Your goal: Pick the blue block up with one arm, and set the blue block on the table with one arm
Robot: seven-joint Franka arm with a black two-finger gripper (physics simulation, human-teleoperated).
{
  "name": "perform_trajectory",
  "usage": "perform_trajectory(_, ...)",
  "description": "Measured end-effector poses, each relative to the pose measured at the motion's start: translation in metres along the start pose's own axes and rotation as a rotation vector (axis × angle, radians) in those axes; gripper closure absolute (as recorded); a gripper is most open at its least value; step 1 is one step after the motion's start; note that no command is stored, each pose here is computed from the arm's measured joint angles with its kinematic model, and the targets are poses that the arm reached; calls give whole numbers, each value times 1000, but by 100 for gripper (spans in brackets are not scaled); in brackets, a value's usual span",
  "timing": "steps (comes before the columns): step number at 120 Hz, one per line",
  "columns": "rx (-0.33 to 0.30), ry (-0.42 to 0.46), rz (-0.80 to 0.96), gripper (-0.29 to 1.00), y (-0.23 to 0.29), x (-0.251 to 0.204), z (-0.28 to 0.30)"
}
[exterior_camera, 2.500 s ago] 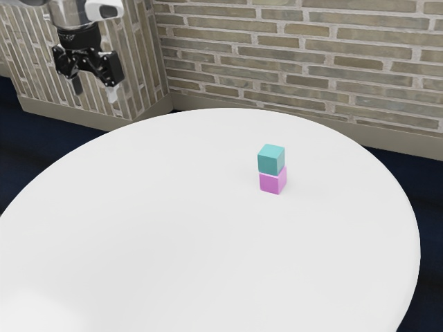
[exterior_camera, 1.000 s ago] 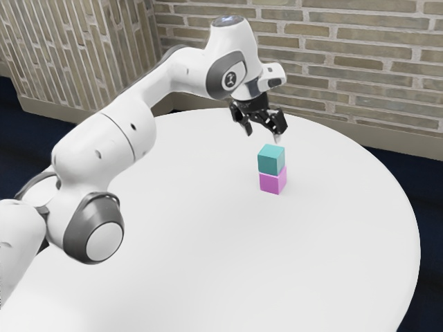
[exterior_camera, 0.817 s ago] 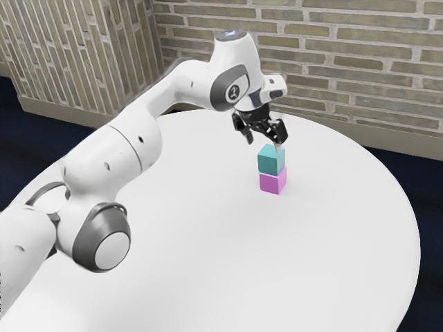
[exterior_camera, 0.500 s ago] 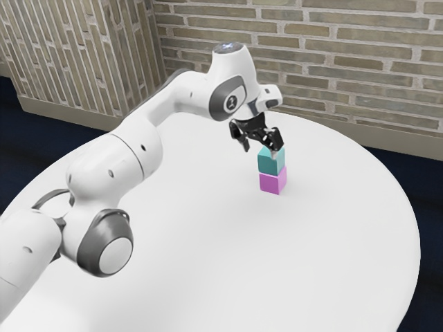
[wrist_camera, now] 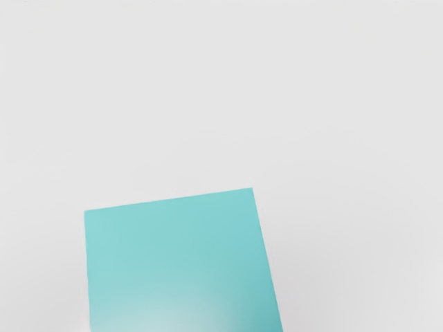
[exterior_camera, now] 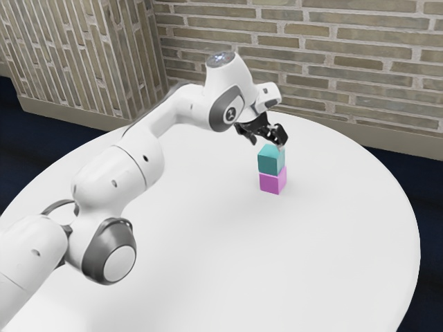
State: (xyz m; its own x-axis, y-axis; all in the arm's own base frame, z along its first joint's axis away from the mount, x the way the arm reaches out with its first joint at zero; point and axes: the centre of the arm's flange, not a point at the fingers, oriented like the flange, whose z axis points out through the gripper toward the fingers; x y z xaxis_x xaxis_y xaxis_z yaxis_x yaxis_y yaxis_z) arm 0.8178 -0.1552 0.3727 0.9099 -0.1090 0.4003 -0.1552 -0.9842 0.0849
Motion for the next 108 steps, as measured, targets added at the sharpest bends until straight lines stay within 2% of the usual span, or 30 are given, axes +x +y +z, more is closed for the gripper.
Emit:
perform_trajectory(86, -4, 5, 0, 0, -5, -15, 52)
perform_trajectory(108, -7, 5, -2, 10, -5, -15, 53)
